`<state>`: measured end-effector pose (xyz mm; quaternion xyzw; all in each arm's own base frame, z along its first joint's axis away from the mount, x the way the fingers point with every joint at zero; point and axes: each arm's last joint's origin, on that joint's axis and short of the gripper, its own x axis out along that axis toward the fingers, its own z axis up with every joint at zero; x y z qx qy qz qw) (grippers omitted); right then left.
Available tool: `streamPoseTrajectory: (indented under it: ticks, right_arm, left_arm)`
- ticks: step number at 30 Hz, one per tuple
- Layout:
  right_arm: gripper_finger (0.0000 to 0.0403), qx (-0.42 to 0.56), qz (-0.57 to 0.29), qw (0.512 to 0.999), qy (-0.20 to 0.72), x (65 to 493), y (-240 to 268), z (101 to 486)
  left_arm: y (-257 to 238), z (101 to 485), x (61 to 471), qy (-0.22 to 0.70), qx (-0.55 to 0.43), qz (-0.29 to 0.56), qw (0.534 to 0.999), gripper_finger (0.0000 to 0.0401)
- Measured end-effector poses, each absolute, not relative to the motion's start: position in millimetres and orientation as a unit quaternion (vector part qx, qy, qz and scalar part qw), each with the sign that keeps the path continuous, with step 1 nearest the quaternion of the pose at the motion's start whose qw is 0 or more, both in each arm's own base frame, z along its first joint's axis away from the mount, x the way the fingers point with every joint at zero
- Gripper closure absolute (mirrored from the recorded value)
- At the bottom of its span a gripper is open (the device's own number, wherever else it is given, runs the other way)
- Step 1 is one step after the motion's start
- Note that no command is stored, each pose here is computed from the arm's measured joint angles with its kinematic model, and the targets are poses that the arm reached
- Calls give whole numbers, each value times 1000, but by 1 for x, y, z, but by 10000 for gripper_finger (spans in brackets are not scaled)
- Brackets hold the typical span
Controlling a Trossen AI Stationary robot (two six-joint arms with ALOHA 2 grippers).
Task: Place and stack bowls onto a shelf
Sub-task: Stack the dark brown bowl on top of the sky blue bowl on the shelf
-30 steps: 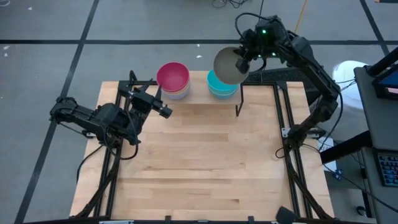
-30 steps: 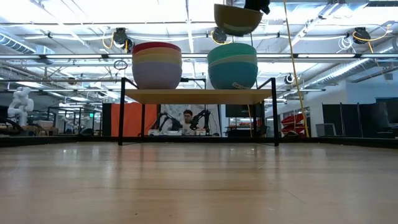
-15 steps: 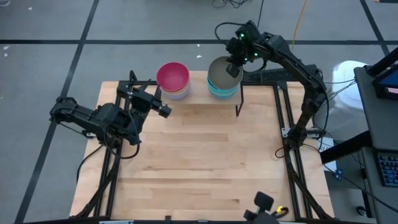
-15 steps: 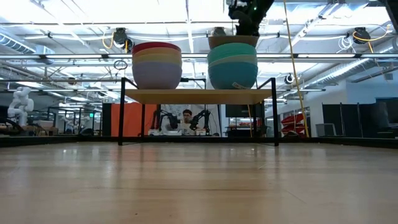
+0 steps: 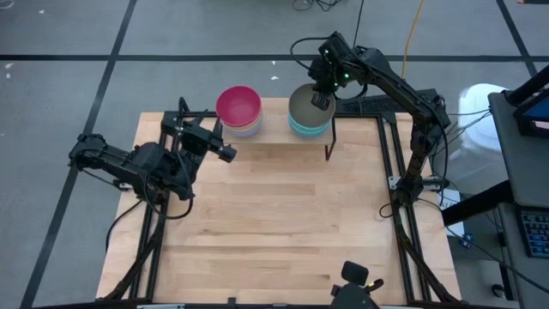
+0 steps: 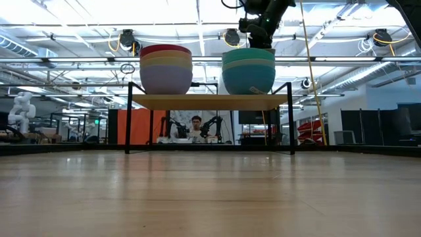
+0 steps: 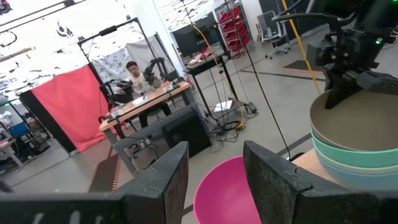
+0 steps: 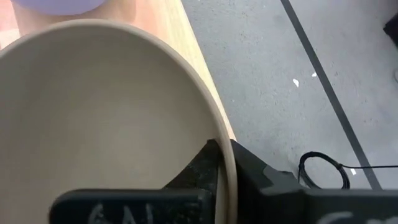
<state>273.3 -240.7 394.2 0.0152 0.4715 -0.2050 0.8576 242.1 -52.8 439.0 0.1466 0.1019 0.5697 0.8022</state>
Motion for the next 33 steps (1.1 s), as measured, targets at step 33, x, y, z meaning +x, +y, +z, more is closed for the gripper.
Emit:
streamPoseTrajectory:
  ticks: [33]
  right_arm:
    - [350,-198,-209,878,382,275,-201,448]
  left_arm:
    - [-53,439,242,108,155,569,801,242]
